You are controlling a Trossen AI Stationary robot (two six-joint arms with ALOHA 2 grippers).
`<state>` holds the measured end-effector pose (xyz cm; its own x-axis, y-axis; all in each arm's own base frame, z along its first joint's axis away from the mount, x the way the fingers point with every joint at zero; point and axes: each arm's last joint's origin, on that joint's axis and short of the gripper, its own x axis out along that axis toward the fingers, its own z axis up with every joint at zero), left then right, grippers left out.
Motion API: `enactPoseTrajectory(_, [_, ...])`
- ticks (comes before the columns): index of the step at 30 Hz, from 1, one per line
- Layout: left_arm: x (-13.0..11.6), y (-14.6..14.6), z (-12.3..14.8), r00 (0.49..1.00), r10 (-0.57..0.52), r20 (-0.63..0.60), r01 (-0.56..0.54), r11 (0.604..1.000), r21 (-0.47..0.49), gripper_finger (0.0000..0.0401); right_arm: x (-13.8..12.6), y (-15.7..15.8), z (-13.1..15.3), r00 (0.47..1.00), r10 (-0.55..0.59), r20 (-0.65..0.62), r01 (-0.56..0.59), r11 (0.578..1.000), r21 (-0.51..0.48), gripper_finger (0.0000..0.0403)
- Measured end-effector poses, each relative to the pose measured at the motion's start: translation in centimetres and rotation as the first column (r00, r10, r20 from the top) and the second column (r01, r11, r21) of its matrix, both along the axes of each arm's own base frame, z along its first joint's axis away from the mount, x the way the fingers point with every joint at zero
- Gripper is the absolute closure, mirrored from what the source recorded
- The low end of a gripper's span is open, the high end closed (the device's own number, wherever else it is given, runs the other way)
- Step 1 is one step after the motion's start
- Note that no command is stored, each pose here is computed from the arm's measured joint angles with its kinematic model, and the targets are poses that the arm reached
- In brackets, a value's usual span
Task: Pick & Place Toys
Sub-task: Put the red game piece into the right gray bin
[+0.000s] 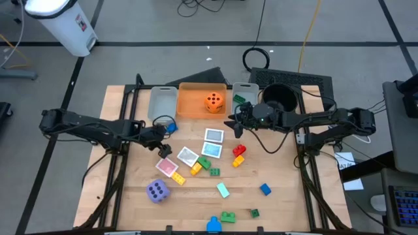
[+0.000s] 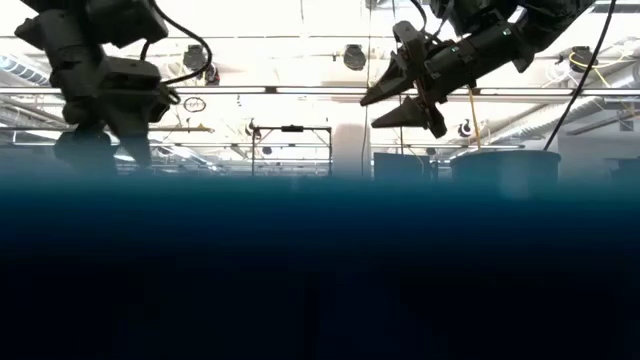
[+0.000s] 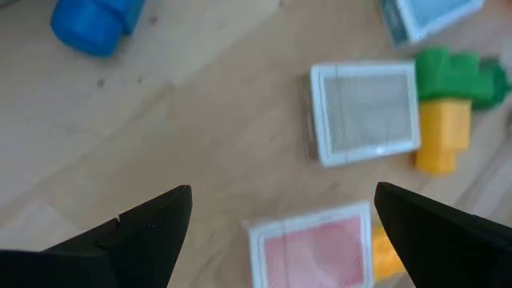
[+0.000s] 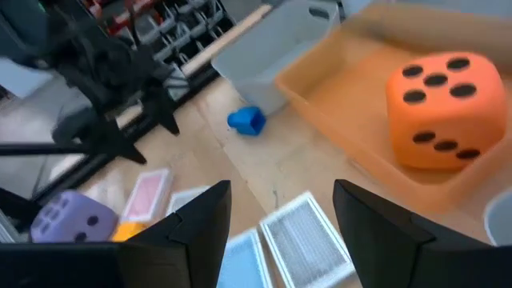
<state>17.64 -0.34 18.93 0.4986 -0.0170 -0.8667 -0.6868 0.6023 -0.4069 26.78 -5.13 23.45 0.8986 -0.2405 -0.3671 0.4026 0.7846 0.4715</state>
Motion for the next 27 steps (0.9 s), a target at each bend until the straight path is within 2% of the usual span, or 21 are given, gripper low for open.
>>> enactPoseTrajectory(3, [0.5,0.1,0.3,0.997,0.056,0.055,-0.054,0.998,-0.029,0.0004,-0.2,0.2,-0.6,0.998,0.062,-0.013,-0.061,0.998,0.029,0.0193])
enactPoseTrajectory(6, [1.1,0.0,0.7,0.987,0.090,0.132,-0.082,0.994,-0.066,0.0007,-0.3,0.6,-1.0,0.984,0.180,-0.010,-0.179,0.981,0.080,0.0193])
enactPoseTrajectory(9, [1.9,-0.3,1.4,0.967,0.099,0.235,-0.077,0.992,-0.102,0.0029,-0.3,1.1,-1.0,0.942,0.334,0.019,-0.333,0.932,0.142,0.0193])
enactPoseTrajectory(12, [2.6,-0.5,2.2,0.933,0.110,0.344,-0.075,0.991,-0.113,0.0070,-0.4,1.9,-0.8,0.898,0.438,0.044,-0.438,0.882,0.174,0.0193])
enactPoseTrajectory(17, [3.7,-0.7,3.9,0.836,0.124,0.534,-0.092,0.992,-0.085,0.0145,-0.6,3.9,-0.3,0.835,0.547,0.050,-0.549,0.831,0.091,0.0193])
enactPoseTrajectory(21, [4.2,-0.6,5.1,0.758,0.107,0.644,-0.094,0.994,-0.054,0.0185,-1.1,5.8,0.3,0.780,0.625,0.017,-0.625,0.779,0.034,0.0193])
enactPoseTrajectory(24, [4.4,-0.5,5.6,0.720,0.096,0.688,-0.109,0.994,-0.025,0.0201,-1.7,7.0,0.6,0.753,0.649,-0.108,-0.655,0.754,-0.040,0.0193])
enactPoseTrajectory(26, [4.5,-0.5,5.9,0.702,0.090,0.706,-0.125,0.992,-0.002,0.0208,-2.1,7.6,0.7,0.740,0.632,-0.232,-0.669,0.729,-0.146,0.0193])
enactPoseTrajectory(27, [4.5,-0.4,5.9,0.698,0.087,0.711,-0.130,0.991,0.006,0.0210,-2.3,7.9,0.6,0.728,0.618,-0.297,-0.681,0.704,-0.203,0.0193])
